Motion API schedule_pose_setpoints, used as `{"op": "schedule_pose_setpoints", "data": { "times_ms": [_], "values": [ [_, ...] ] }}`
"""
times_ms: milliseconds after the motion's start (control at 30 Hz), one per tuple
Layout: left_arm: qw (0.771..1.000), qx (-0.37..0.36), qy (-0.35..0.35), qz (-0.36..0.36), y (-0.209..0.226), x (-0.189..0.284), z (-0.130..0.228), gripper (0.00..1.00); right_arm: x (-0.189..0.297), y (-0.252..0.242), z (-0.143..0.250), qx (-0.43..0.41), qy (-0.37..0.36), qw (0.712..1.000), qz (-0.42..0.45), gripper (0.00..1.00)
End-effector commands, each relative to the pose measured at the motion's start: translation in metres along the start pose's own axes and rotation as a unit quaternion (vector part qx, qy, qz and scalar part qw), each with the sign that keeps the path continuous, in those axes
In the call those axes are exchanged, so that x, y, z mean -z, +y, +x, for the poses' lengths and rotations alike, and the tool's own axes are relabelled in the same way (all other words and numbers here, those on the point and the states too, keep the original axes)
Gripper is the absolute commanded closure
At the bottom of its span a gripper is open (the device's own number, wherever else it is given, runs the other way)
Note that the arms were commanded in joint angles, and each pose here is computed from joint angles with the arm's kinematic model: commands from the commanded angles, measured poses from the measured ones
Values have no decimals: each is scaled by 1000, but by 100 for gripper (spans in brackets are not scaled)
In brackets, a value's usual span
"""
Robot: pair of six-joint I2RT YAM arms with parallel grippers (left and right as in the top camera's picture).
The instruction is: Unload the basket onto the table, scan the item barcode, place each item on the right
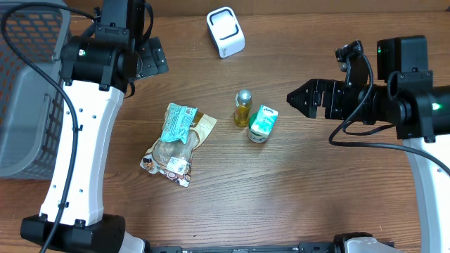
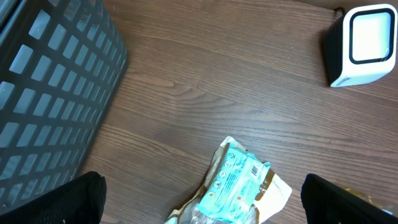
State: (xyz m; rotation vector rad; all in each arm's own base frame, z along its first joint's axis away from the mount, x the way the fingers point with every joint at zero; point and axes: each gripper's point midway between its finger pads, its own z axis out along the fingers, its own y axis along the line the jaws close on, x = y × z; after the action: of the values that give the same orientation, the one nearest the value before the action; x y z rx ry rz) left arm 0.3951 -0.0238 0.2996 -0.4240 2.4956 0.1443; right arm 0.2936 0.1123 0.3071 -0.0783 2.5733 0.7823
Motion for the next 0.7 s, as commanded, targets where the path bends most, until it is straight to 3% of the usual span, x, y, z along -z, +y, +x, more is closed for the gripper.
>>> {"op": "schedule_pose_setpoints", "data": {
  "times_ms": [0,267,467,667],
  "values": [
    [1000,-1,-22,3,3,14,-8,0,8,7,-6,10,-16,1000,-7,0],
    [1000,-1,-22,3,3,14,-8,0,8,7,-10,14,-23,1000,-8,0],
    [1000,-1,-22,3,3,14,-8,0,24,23,-45,34,-59,998,-14,4],
    [1000,-1,-22,3,3,14,-8,1,15,14,-56,13,-3,999,42,4]
  ]
}}
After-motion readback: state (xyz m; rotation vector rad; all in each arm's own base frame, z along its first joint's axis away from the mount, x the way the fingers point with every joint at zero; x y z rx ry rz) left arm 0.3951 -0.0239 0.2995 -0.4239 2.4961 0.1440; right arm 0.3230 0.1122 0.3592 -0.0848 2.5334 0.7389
